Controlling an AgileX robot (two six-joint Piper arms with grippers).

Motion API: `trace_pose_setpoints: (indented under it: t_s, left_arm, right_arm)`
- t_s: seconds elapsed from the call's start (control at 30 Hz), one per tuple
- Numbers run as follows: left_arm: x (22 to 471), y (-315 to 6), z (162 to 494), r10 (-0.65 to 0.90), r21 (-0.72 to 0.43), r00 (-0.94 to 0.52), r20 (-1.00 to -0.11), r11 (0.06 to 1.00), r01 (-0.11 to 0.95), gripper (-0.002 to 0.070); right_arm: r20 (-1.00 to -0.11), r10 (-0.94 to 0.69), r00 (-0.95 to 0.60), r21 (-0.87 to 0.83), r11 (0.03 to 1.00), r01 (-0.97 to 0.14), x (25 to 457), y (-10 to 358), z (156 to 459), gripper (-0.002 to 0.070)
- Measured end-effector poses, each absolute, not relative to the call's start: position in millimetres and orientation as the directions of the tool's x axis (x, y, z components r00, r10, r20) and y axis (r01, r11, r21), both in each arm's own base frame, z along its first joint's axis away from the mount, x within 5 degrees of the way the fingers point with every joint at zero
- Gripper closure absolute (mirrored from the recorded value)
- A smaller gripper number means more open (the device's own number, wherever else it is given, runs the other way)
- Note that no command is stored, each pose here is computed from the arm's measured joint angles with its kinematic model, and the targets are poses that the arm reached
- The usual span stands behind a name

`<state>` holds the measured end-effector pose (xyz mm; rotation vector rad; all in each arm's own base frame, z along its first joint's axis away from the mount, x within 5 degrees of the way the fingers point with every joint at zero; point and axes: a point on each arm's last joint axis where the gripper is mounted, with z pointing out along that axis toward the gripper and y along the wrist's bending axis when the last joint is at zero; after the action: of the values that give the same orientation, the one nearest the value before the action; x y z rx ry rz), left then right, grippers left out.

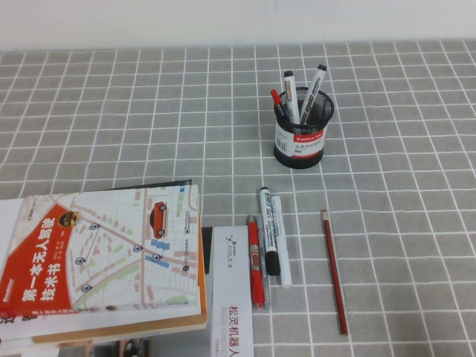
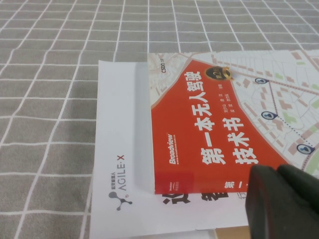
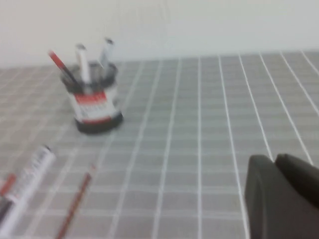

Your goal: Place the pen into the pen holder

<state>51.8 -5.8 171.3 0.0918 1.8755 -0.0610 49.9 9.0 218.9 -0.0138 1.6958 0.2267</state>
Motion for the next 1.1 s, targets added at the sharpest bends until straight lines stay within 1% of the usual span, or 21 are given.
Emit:
trace_pose_setpoints:
  t_s: [0.17,0.3,0.37,0.63,0.87,1.1]
  left_arm:
    - [51.8,-5.8,171.3,0.033,0.004,-0.300,-0.953,0.996,0.094,0.0678]
    - [51.8,-5.8,171.3,0.033,0.004,-0.300,-0.953,0.996,0.094,0.0678]
    - [51.8,-5.8,171.3,0.033,0.004,-0.300,-0.953,0.996,0.094,0.0678]
    - [51.8,-5.8,171.3,0.033,0.004,-0.300,-0.953,0.996,0.094,0.0678]
    - [51.8,-5.8,171.3,0.033,0.004,-0.300,-0.953,0.996,0.094,0.0678]
    - [51.8,-5.8,171.3,0.033,0.004,-0.300,-0.953,0.996,0.094,0.0678]
  right_arm:
    - [-0.968,0.121,-0.220,0.149,0.982,-0.113,53.8,8.8,183.7,0.0688]
    - [-0.952,0.111,-0.285,0.147,0.983,-0.108,52.8,9.1,174.1,0.0688]
    - [-0.945,0.106,-0.308,0.145,0.984,-0.106,52.2,9.2,171.8,0.0688]
    - [-0.945,0.102,-0.311,0.141,0.985,-0.104,52.1,8.9,171.4,0.0688]
    - [-0.945,0.124,-0.303,0.139,0.990,-0.027,52.7,4.8,171.4,0.0688]
    - [-0.944,0.135,-0.302,0.147,0.989,-0.018,52.7,4.5,171.4,0.0688]
